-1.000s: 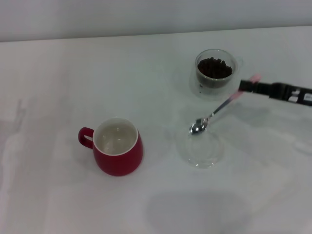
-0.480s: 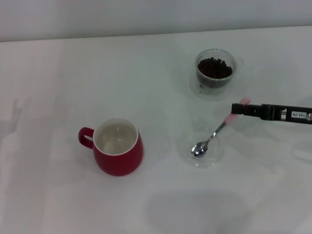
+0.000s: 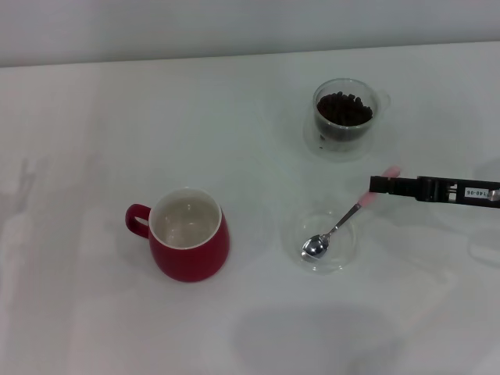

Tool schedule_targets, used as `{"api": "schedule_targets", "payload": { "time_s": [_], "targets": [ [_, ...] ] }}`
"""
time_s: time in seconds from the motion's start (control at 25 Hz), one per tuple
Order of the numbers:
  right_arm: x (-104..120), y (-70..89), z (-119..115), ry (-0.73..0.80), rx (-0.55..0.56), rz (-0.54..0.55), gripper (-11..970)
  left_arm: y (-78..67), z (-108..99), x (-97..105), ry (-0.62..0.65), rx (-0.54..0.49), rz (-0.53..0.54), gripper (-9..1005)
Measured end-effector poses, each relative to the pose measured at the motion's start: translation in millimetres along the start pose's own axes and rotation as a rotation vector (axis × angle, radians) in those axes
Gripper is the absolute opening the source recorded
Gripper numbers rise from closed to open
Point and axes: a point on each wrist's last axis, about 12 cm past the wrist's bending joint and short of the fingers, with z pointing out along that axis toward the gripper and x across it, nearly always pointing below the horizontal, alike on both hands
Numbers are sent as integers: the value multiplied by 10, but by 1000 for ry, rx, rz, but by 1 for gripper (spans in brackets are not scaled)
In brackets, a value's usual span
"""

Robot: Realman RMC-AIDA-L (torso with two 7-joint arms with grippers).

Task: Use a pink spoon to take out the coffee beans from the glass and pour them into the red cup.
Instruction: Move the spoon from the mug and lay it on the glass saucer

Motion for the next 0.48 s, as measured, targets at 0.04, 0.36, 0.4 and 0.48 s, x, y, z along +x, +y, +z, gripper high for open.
{"api": "schedule_targets", "payload": {
  "time_s": [0.04, 0.36, 0.4, 0.48],
  "targets": [
    [1, 0, 2, 0, 0, 0, 189, -1, -1, 1, 0, 0, -1, 801],
    [-3, 4, 58, 3, 5, 18, 210, -2, -31, 18, 6, -5, -8, 800],
    [4, 0, 78, 5, 12, 17, 229, -7, -40, 22, 7, -5, -11, 800],
    [15, -18, 110, 13, 32, 14, 266, -8, -44, 23, 6, -4, -11, 800]
  ]
}}
